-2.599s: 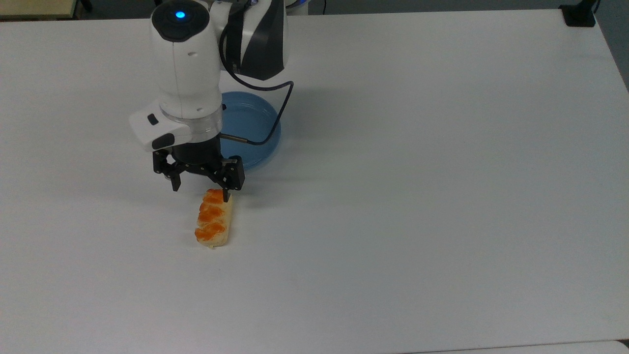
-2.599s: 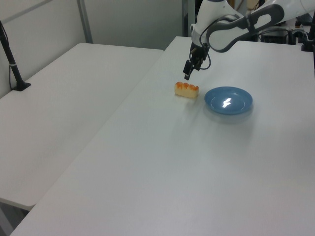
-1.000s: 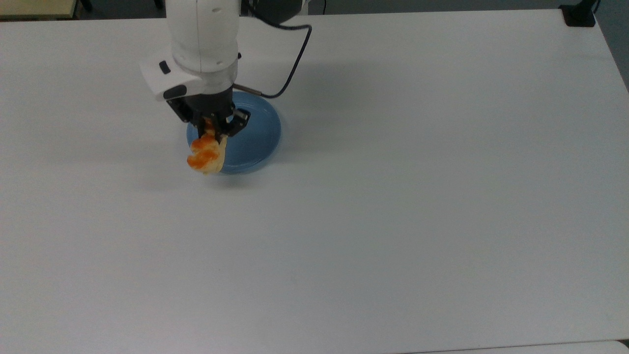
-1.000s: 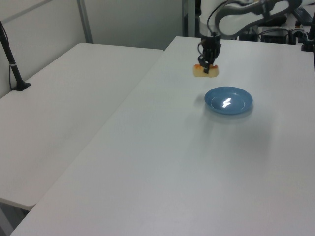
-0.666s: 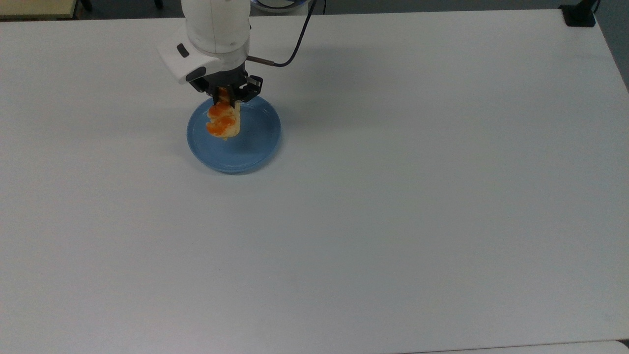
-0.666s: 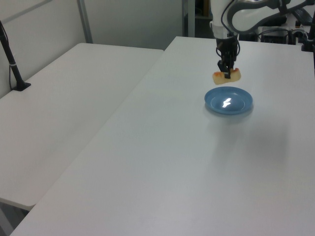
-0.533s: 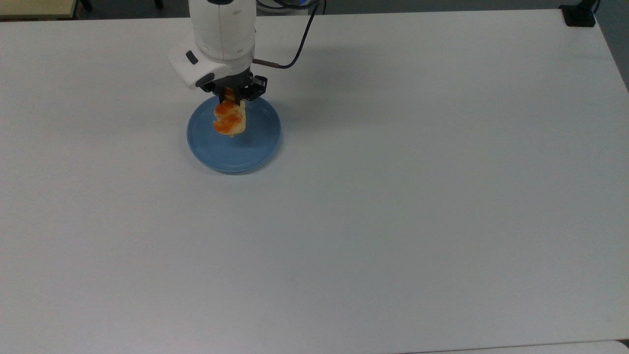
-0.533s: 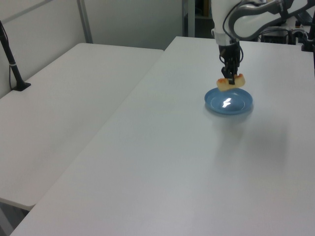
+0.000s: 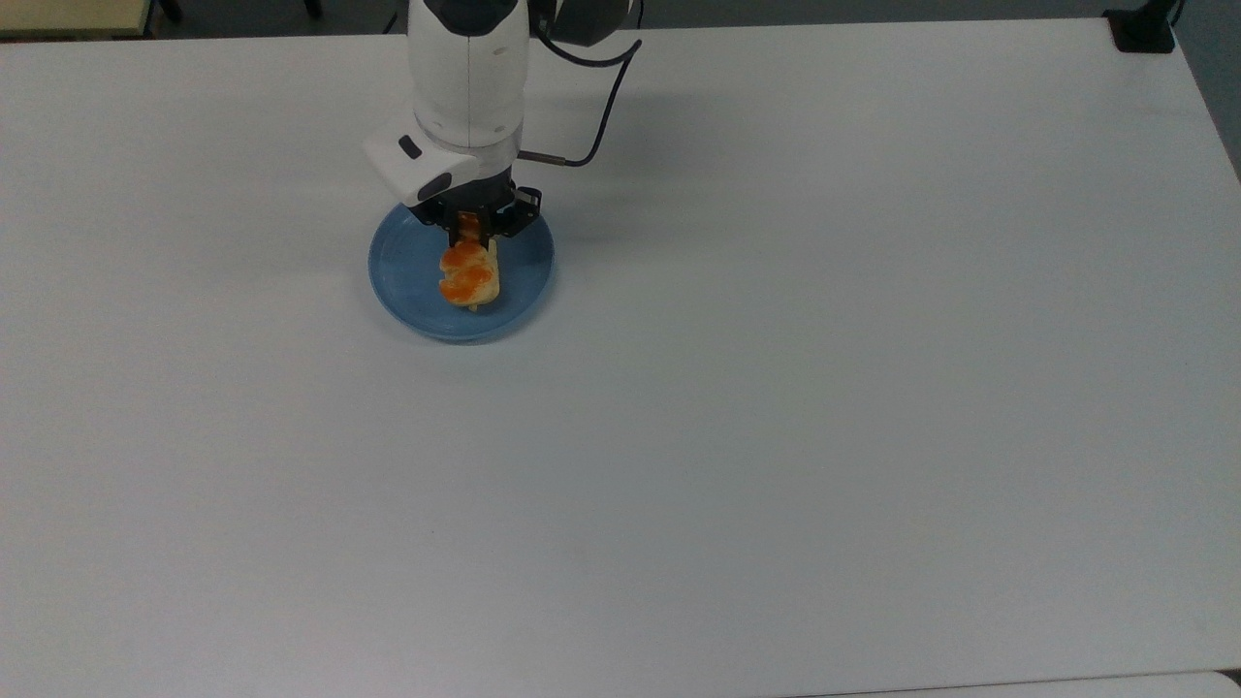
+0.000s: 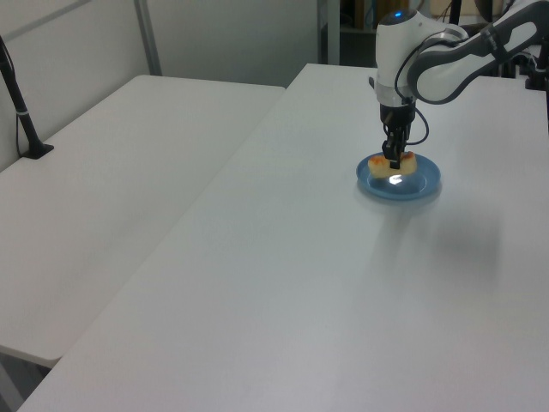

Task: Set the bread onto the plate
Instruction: 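Lower the bread roll onto the blue plate, then open the gripper and raise it away from the plate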

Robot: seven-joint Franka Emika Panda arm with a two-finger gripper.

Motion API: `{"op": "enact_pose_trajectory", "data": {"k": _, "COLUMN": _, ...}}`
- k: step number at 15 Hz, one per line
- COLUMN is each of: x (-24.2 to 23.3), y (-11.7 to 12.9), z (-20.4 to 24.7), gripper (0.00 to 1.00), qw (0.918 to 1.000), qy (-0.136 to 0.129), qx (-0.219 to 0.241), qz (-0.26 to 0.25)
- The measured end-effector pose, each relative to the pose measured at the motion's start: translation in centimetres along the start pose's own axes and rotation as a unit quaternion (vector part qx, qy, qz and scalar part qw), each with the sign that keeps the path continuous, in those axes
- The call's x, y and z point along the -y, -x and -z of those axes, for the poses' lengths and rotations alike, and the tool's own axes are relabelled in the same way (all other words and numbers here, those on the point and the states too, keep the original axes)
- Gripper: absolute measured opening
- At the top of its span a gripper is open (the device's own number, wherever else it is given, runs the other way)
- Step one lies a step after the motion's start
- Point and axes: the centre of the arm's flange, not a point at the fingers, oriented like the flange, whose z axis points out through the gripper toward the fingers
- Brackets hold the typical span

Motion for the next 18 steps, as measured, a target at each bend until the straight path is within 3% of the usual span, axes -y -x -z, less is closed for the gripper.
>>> {"op": "enact_pose_trajectory", "data": {"k": 2, "x": 0.0, "y": 0.0, "z": -0.3, "gripper": 0.33, "qw": 1.0000, "qy": 0.003, "qx": 0.001, "qz": 0.003}}
{"op": "enact_pose_trajectory", "data": {"k": 9, "x": 0.0, "y": -0.1, "z": -1.6, "gripper": 0.99, "qw": 0.9999, "qy": 0.007, "qx": 0.012, "qz": 0.004}}
{"op": "enact_pose_trajectory", "data": {"k": 14, "x": -0.8, "y": -0.5, "z": 0.5, "gripper": 1.00, "qw": 0.9991, "qy": 0.013, "qx": 0.028, "qz": -0.030}}
{"op": "enact_pose_trajectory", "data": {"k": 16, "x": -2.4, "y": -1.2, "z": 4.5, "gripper": 1.00, "qw": 0.9980, "qy": 0.017, "qx": 0.036, "qz": -0.049}}
{"op": "enact_pose_trajectory", "data": {"k": 18, "x": -5.7, "y": -1.2, "z": 11.3, "gripper": 1.00, "qw": 0.9962, "qy": 0.004, "qx": 0.027, "qz": -0.083}}
